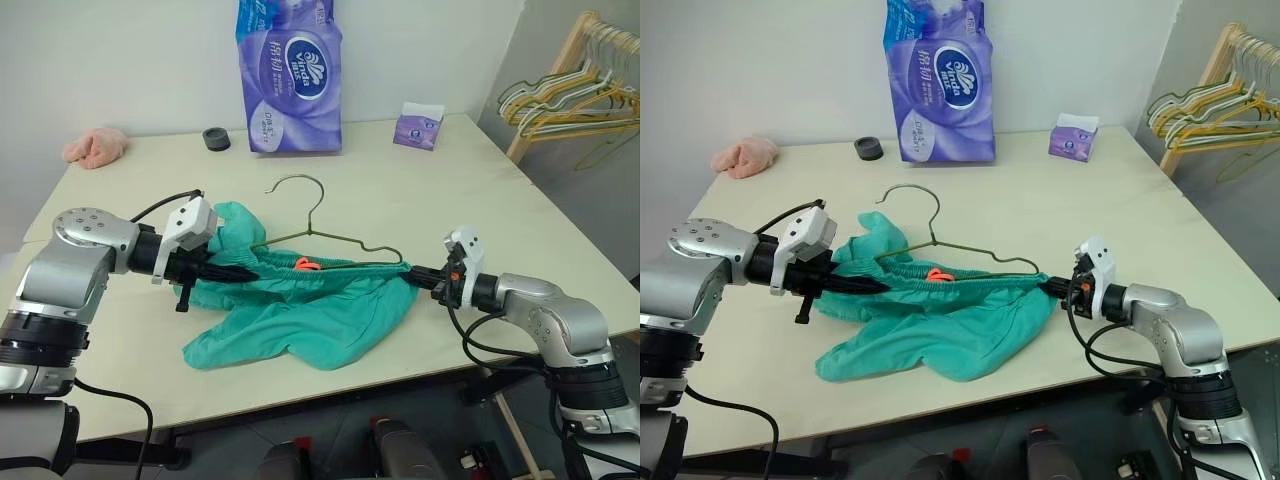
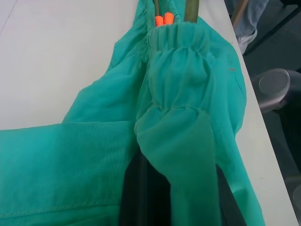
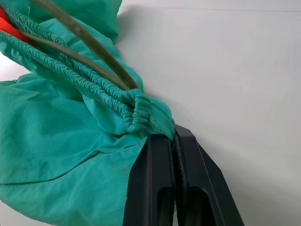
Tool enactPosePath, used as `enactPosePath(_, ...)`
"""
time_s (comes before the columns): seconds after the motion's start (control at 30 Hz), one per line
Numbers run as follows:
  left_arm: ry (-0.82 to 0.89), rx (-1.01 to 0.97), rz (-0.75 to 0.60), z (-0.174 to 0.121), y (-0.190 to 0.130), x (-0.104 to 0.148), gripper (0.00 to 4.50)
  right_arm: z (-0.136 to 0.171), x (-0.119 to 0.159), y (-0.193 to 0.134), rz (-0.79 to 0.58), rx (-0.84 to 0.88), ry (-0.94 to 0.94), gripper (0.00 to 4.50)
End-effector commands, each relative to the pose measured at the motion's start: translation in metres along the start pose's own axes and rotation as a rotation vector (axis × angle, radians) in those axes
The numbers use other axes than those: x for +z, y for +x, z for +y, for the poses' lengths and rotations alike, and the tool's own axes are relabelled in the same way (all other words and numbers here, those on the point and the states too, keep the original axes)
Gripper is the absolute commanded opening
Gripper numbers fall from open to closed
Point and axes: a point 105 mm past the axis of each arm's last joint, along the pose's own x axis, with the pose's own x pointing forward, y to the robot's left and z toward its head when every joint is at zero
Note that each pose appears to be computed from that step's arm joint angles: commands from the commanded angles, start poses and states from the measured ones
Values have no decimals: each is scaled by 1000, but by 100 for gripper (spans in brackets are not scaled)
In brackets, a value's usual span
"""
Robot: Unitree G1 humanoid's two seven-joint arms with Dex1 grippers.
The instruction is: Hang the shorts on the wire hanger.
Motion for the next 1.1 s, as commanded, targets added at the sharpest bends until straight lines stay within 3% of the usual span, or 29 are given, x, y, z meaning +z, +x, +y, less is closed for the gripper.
enactPosePath(0.03,-16,89,-95,11,-19,21,0,-26,3,-19,-2,-139,-11,3)
enactPosePath(0.4,-15,-23,-35,-14,-17,14,0,-34,-3,-18,28,-173,2,3)
enactPosePath(0.87,26,76,105,2,-25,-12,0,-30,0,-20,26,-149,-14,3)
enactPosePath(1.1,58,86,242,4,-27,-35,0,-20,10,-22,42,-118,-106,3)
